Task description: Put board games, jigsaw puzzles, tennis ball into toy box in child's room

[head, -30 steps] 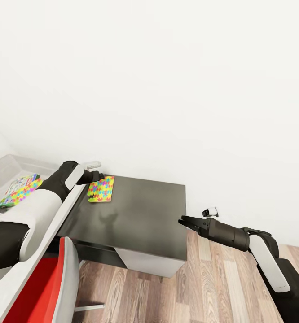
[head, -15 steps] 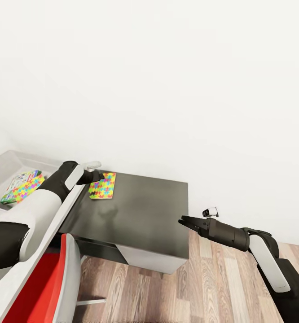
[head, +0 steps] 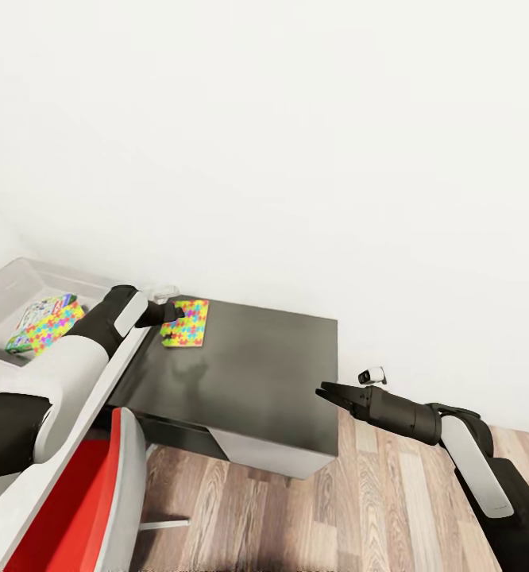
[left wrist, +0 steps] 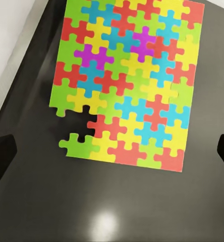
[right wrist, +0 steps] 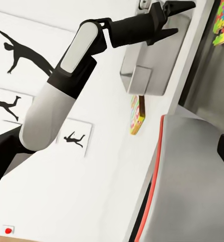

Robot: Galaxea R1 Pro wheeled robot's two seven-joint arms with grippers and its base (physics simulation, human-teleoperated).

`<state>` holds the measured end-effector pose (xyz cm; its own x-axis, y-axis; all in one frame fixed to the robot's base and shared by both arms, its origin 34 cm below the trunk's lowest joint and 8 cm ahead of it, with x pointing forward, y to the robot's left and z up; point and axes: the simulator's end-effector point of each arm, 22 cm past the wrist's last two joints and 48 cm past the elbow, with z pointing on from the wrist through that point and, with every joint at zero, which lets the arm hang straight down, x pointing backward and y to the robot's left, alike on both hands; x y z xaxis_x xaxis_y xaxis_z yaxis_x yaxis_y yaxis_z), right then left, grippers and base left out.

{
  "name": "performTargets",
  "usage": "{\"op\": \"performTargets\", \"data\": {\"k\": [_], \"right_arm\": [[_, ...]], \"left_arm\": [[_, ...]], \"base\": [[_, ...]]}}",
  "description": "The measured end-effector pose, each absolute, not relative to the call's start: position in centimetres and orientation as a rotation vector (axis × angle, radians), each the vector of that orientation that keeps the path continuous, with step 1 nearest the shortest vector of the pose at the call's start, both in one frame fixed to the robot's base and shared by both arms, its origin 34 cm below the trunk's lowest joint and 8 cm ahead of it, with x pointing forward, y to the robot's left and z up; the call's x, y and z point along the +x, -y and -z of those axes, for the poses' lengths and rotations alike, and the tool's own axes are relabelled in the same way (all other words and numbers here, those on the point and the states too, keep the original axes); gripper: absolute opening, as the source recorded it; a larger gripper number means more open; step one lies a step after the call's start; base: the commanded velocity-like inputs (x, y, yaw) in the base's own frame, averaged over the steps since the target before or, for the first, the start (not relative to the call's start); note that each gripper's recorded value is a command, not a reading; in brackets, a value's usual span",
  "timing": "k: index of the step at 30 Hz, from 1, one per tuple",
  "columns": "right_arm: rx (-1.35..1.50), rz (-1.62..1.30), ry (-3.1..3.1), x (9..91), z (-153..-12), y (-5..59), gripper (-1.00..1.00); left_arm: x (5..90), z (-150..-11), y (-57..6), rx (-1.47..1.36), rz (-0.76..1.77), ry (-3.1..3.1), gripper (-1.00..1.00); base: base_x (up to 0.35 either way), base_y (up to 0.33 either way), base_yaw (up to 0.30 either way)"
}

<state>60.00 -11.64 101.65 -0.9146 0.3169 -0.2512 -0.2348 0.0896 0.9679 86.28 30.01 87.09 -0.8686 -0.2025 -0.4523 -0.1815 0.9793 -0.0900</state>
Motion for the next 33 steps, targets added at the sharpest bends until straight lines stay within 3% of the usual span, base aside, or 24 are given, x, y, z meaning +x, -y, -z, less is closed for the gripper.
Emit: {"op": "performTargets", "data": {"k": [33], "right_arm": [[0.125, -1.894, -2.007, 60.0, -99.4, 11.6, 1.0]], "left_arm": [[86.0, -84.2, -26.9, -0.249, 0.161, -2.692, 1.0]], "base": [[0.0, 0.0, 0.047]]}}
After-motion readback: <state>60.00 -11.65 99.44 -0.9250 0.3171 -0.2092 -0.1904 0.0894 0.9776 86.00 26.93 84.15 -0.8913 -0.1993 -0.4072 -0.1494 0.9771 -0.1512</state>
